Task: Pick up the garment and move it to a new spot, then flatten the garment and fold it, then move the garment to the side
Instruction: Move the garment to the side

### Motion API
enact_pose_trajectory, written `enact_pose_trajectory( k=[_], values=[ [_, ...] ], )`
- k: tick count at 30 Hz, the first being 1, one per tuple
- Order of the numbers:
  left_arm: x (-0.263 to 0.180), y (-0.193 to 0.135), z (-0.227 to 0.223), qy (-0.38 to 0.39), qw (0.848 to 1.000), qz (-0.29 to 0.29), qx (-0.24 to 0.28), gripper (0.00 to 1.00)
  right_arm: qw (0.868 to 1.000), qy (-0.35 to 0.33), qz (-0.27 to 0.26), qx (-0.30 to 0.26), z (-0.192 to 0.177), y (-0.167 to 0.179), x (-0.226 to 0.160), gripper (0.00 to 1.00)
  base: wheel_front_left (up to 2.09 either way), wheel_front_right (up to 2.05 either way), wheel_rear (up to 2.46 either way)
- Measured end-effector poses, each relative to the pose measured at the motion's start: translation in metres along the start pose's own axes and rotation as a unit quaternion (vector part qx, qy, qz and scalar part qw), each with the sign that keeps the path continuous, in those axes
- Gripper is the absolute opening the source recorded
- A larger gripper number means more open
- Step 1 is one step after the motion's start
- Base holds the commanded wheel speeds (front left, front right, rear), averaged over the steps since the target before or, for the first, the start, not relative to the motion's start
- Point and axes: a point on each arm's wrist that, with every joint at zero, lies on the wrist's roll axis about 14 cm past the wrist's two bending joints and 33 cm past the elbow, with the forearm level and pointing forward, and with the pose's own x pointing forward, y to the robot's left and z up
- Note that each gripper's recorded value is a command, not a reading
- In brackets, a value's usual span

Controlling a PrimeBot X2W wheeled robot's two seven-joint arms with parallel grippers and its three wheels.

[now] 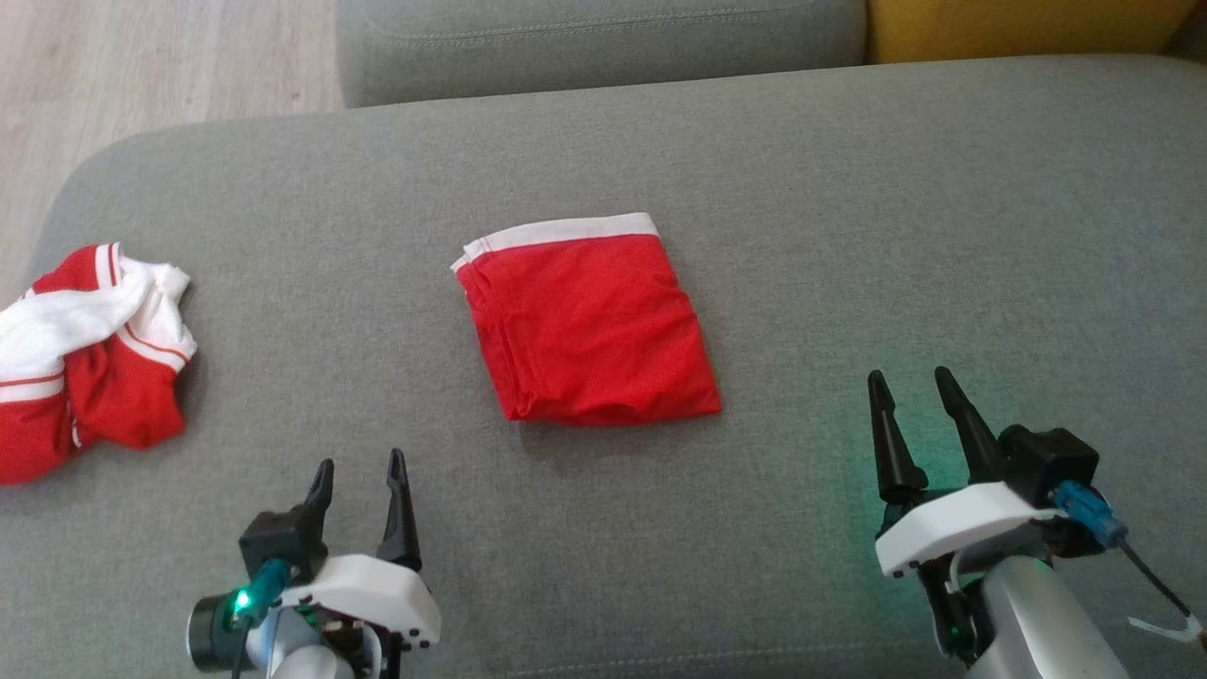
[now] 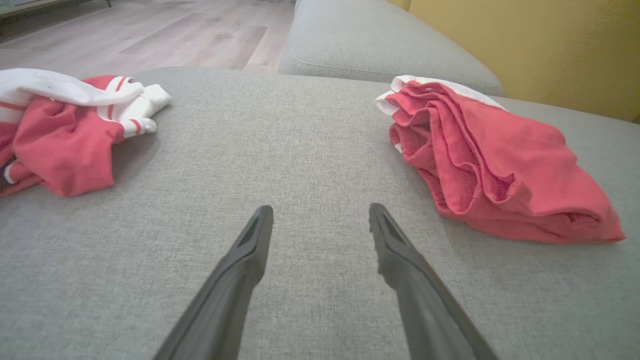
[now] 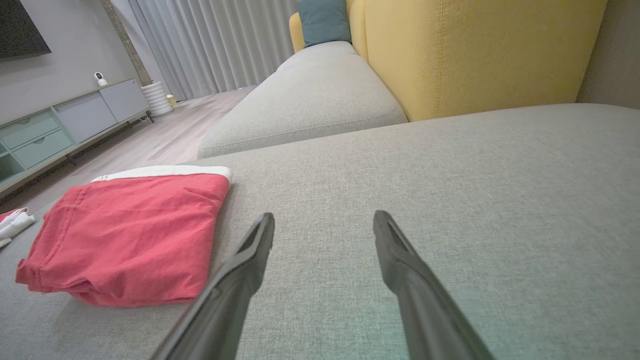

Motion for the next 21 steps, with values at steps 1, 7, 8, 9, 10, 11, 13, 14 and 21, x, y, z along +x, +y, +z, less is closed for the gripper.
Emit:
enact_pose_trajectory(
  k=[1, 7, 8, 9, 10, 11, 13, 14, 21],
  values=[
    [0.000, 0.002, 0.001, -0.002, 1.000, 0.003, 0.001, 1.00, 1.000, 0.001, 0.001, 0.000, -0.001, 0.001, 0.000, 1.00, 0.00, 0.00, 0.00],
    [0.000, 0.007, 0.002, -0.003, 1.000, 0.010, 0.003, 1.00, 1.000, 0.007, 0.012, 0.004, -0.005, 0.008, 0.004, 1.00, 0.00, 0.00, 0.00],
    [0.000, 0.008, 0.001, -0.003, 1.000, 0.011, 0.002, 1.00, 1.000, 0.008, 0.014, 0.006, -0.005, 0.010, 0.005, 1.00, 0.00, 0.00, 0.00],
    [-0.001, 0.009, 0.001, -0.002, 1.000, 0.012, 0.002, 1.00, 1.000, 0.009, 0.017, 0.007, -0.006, 0.012, 0.006, 1.00, 0.00, 0.00, 0.00],
    [-0.001, 0.009, 0.000, -0.001, 1.000, 0.013, 0.002, 1.00, 1.000, 0.011, 0.020, 0.007, -0.008, 0.014, 0.007, 1.00, 0.00, 0.00, 0.00],
    [-0.001, 0.010, 0.000, -0.001, 1.000, 0.014, 0.002, 1.00, 1.000, 0.014, 0.024, 0.006, -0.009, 0.017, 0.009, 1.00, 0.00, 0.00, 0.00],
    [-0.004, 0.010, -0.002, 0.001, 1.000, 0.015, 0.001, 1.00, 0.999, 0.025, 0.042, 0.003, -0.015, 0.028, 0.017, 1.00, 0.00, 0.00, 0.00],
    [-0.005, 0.011, -0.002, 0.002, 1.000, 0.017, 0.000, 1.00, 0.998, 0.026, 0.049, 0.002, -0.015, 0.033, 0.021, 1.00, 0.00, 0.00, 0.00],
    [-0.015, 0.027, -0.011, 0.013, 0.999, 0.043, -0.007, 1.00, 0.995, 0.032, 0.098, -0.008, -0.012, 0.066, 0.058, 1.00, 0.00, 0.00, 0.00]
  ],
)
